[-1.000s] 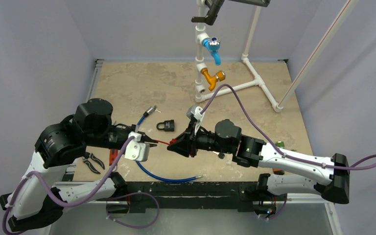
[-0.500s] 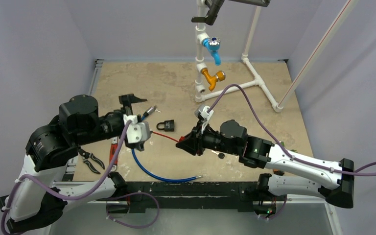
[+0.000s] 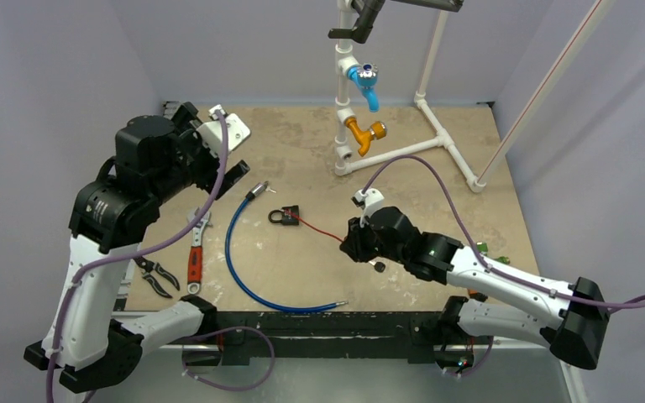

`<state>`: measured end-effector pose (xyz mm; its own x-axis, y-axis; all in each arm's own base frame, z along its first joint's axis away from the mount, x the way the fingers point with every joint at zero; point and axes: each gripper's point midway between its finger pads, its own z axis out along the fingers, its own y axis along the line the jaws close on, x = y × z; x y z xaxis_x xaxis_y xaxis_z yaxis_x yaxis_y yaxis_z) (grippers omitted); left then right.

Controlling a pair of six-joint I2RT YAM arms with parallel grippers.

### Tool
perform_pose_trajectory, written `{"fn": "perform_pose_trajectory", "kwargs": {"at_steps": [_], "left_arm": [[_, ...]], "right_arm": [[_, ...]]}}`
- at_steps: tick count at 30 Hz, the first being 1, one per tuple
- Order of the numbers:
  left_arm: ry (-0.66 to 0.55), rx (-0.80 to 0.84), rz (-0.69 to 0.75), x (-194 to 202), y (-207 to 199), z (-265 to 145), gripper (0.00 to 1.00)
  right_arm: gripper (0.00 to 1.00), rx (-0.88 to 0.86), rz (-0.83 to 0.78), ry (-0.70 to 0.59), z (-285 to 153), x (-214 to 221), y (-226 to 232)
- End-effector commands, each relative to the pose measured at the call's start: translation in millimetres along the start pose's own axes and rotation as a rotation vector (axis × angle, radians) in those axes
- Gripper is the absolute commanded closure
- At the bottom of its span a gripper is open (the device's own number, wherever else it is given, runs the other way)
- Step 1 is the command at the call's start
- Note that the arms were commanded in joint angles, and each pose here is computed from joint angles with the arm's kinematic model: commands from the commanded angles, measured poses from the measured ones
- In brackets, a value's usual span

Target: Unlock with the key

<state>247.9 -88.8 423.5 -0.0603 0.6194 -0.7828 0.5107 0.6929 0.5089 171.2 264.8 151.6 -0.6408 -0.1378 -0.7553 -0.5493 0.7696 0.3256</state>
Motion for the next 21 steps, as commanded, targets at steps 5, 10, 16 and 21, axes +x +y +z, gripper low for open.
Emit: {"fn": "perform_pose_trajectory", "kwargs": {"at_steps": [5, 10, 16, 21], "left_arm": [[0.151, 0.173, -0.015, 48, -43, 11, 0.00], [0.252, 0.298, -0.026, 84, -78, 24, 0.00], [0.372, 0.396, -0.044, 123, -108, 39, 0.00], [0.386, 0.441, -0.053, 136, -124, 44, 0.00]], "right_arm": [[1.00, 0.170, 0.092, -0.146, 13, -38, -40], [1.00, 0.306, 0.154, -0.149, 36, -35, -82], [1.00, 0.432, 0.186, -0.096, 64, -23, -118], [0.92, 0.463, 0.203, 0.011, 80, 9, -126]]}}
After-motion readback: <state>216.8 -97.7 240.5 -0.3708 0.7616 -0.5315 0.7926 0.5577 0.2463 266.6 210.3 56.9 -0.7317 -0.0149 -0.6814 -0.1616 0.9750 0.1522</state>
